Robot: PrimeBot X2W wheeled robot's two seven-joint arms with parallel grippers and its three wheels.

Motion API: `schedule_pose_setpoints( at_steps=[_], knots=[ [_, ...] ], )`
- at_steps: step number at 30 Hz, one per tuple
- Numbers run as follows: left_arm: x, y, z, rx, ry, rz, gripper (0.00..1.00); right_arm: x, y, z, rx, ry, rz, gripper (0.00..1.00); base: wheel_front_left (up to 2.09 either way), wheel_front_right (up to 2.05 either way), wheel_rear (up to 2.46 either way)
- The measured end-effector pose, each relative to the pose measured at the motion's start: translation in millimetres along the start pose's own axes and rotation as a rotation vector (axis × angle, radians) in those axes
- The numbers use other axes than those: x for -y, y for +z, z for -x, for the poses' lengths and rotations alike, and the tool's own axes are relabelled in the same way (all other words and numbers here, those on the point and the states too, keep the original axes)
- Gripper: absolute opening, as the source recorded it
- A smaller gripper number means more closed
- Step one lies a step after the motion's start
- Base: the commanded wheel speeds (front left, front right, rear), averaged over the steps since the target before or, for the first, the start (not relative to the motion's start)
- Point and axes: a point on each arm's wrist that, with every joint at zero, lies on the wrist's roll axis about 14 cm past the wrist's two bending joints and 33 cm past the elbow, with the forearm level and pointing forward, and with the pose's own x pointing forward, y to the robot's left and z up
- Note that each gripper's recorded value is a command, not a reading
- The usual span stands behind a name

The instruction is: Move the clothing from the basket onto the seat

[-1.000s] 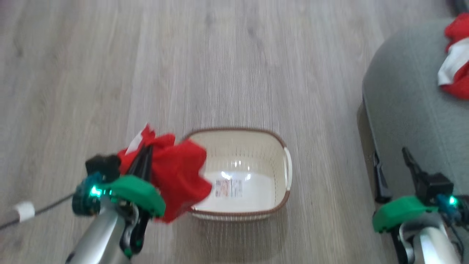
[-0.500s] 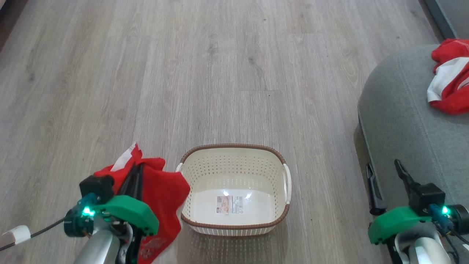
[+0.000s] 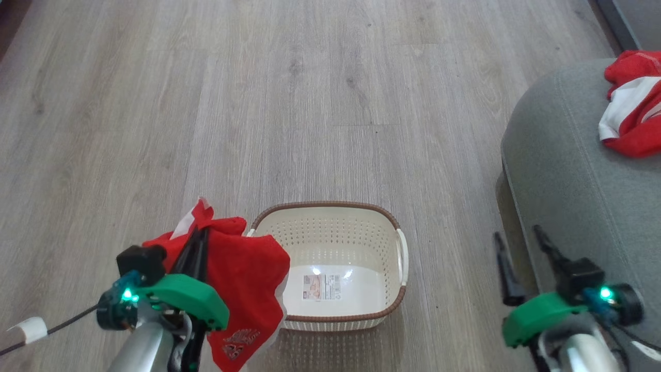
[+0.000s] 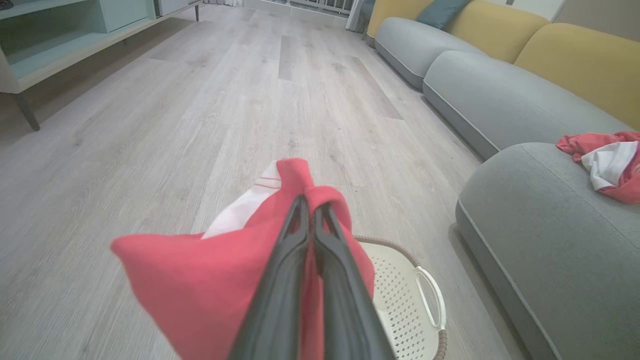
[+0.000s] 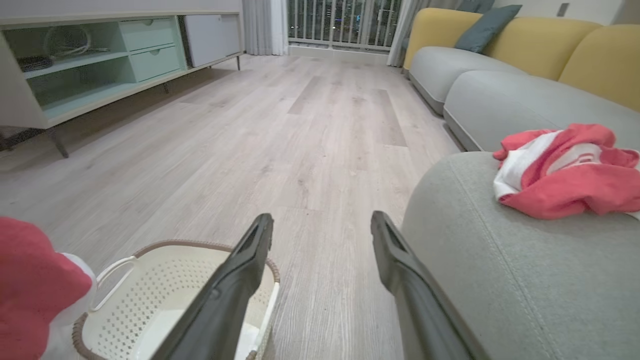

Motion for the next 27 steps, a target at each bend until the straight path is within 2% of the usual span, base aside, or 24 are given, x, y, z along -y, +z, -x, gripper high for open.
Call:
schedule_pose_setpoints(
  at_steps=[5,11,15,19,27],
  knots=[
    [18.7,3.4,-2.3,0.013,-0.068,-0.001,0.00,-42.5,3.7,-3.0,0.010,0.145,0.007,1.00,0.00,0.00,0.00],
    [71.8,20.7,-3.3,0.047,-0.240,-0.006,0.00,-123.7,30.7,-7.5,0.080,0.452,0.042,1.00,0.00,0.00,0.00],
    [105.4,32.2,0.3,0.060,-0.351,-0.028,0.00,-155.8,39.2,-6.4,0.094,0.599,0.075,1.00,0.00,0.00,0.00],
    [137.5,43.7,7.6,0.076,-0.459,-0.040,0.00,-175.5,42.9,-6.4,0.095,0.698,0.106,1.00,0.00,0.00,0.00],
    [193.2,59.2,31.6,0.099,-0.652,-0.038,0.00,-193.7,50.2,-8.7,0.103,0.788,0.141,1.00,0.00,0.00,0.00]
  ],
)
